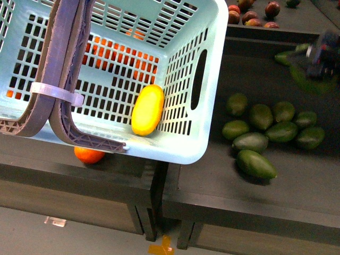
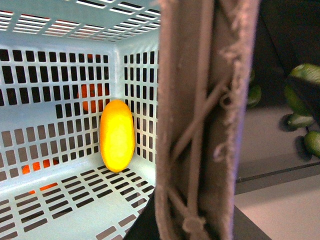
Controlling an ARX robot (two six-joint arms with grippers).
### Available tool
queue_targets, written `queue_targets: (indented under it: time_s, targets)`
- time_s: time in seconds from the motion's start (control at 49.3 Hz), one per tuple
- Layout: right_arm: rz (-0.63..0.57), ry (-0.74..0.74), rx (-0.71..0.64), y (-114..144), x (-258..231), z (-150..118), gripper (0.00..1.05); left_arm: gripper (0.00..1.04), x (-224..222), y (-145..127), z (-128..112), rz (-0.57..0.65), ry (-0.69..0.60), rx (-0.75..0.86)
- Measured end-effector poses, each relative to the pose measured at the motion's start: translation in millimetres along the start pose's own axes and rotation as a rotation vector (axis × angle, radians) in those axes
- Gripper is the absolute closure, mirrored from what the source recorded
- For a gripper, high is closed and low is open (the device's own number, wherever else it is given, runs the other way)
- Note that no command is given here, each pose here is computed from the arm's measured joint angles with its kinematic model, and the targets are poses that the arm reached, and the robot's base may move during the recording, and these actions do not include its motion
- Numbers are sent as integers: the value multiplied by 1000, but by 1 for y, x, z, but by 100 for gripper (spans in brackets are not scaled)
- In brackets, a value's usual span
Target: Pick mango and avocado into basket
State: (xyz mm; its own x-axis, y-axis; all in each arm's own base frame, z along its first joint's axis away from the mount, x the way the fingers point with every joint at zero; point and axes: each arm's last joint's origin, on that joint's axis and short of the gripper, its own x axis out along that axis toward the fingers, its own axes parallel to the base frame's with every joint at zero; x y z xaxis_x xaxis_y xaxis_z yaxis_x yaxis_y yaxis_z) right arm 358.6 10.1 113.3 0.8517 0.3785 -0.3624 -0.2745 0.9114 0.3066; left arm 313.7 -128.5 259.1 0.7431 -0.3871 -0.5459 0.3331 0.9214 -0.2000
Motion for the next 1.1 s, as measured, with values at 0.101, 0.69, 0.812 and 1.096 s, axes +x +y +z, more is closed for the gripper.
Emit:
queue_targets:
  time_s: [0.101, 0.69, 0.812, 1.096]
  targets:
    - [61, -63, -22, 37, -9, 28, 47, 99, 0, 0, 0, 0, 0, 0]
    - [244, -5, -159, 166, 25, 20, 47, 99, 0, 0, 0, 0, 0, 0]
    - [228, -37, -171, 166, 26, 19, 31, 99, 0, 0, 0, 0, 0, 0]
    - [137, -222, -149, 149, -22, 52, 8, 99, 0, 0, 0, 1, 1, 0]
